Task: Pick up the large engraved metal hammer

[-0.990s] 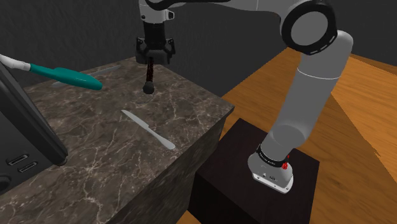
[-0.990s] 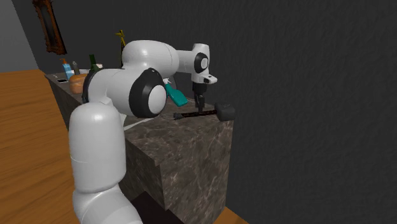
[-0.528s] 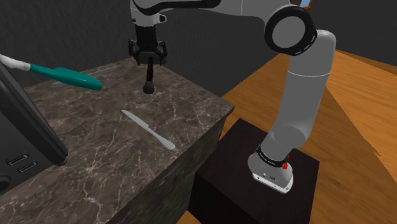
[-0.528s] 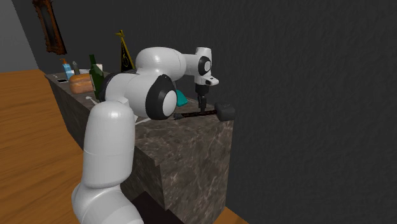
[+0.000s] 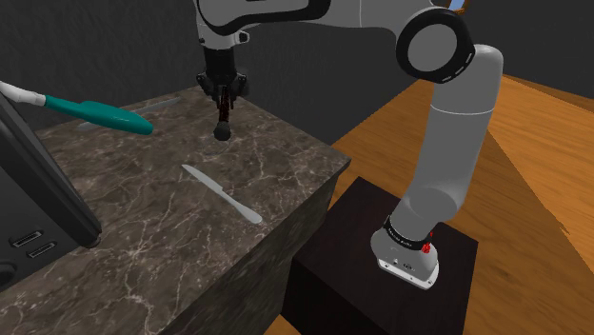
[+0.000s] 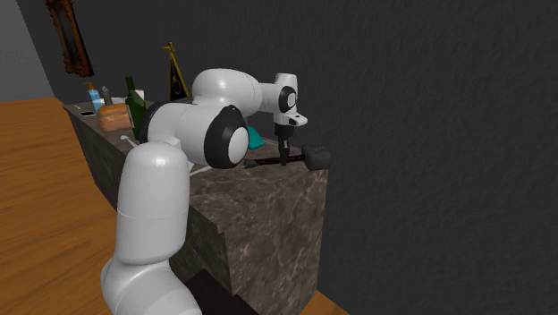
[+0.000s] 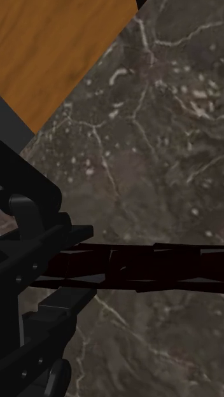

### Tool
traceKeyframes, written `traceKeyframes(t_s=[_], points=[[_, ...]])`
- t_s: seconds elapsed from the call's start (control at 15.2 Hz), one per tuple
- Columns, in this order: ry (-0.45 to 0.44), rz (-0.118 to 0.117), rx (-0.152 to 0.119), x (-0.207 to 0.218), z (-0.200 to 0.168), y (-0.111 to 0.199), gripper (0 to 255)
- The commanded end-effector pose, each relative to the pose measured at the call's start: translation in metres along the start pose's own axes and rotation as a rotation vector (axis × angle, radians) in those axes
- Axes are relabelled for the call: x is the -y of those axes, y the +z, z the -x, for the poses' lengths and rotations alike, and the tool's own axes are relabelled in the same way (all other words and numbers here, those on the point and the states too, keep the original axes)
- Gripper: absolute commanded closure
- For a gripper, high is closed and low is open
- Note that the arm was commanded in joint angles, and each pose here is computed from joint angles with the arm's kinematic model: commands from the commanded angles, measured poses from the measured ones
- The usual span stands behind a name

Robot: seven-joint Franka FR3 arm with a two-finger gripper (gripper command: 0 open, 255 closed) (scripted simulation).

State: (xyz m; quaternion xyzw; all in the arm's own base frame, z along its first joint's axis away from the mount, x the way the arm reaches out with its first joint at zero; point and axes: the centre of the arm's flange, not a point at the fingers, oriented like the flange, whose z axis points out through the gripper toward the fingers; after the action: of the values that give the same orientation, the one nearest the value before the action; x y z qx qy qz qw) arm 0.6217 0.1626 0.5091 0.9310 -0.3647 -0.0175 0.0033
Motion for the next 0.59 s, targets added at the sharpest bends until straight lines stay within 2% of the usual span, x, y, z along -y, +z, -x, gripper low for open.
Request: traceKeyframes(t_s=[0.0, 0.4, 0.53], points=[[0.000, 0.000, 0.000, 0.000, 0.000, 0.000, 255], [0.000, 0.000, 0.000, 0.000, 0.000, 0.001, 255], [0.000, 0.000, 0.000, 0.000, 0.000, -0.010, 255]])
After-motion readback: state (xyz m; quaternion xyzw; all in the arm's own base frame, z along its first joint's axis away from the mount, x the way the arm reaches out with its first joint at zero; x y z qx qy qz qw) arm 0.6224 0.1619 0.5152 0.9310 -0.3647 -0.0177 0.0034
